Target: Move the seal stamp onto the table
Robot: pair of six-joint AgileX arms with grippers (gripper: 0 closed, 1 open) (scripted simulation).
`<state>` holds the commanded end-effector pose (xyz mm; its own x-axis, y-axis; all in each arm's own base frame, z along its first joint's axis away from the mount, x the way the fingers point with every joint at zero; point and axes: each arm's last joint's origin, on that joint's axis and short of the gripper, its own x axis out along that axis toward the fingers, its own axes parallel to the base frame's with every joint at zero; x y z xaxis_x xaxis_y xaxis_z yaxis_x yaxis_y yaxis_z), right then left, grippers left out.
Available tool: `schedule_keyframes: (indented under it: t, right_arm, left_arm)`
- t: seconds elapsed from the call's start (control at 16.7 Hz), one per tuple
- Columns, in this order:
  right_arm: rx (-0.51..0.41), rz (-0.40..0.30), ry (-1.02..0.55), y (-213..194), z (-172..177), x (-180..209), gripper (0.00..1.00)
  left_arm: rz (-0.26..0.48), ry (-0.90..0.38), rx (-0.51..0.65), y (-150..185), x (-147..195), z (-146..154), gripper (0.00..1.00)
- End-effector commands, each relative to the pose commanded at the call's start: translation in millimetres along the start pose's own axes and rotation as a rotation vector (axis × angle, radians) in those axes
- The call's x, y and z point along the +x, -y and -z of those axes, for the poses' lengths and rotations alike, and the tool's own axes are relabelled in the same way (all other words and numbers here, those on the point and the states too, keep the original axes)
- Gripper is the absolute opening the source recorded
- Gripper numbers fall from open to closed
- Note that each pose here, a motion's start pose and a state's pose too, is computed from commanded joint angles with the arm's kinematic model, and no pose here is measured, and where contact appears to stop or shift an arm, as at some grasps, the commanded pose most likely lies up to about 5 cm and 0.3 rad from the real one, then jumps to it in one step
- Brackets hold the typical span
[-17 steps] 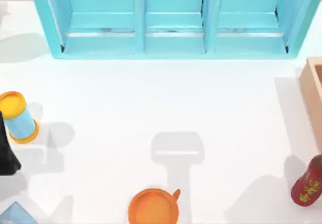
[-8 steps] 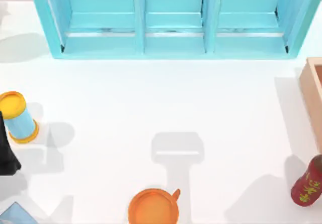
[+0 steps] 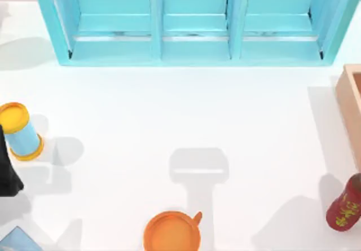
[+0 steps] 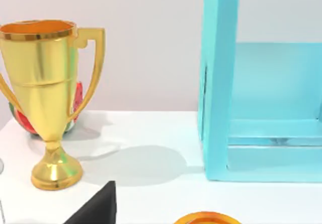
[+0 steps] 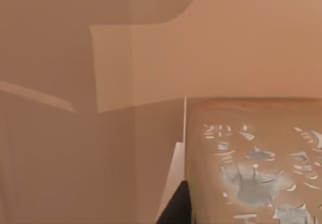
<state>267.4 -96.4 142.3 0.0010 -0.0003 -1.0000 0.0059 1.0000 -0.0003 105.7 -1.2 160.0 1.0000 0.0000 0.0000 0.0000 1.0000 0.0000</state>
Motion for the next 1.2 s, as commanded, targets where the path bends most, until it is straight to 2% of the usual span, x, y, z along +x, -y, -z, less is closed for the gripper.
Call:
schedule_keyframes:
  t: [0.42,0.6,0.9,1.2]
  right_arm:
    - [0.002,0.002,0.002,-0.1,-0.4,-1.4,0.00]
    - [0.026,0.020,0.009,-9.4,-11.2,-18.6,0.00]
    - [0.076,0.036,0.037,-63.3,-34.8,-79.1,0.00]
    - [0.061,0.015,0.013,-128.8,-18.7,-131.3,0.00]
  left_arm:
    - [0.000,0.000,0.000,0.0,0.0,0.0,1.00]
    - [0.000,0.000,0.000,0.0,0.0,0.0,1.00]
    - [0.000,0.000,0.000,0.0,0.0,0.0,1.00]
    - [0.000,0.000,0.000,0.0,0.0,0.0,1.00]
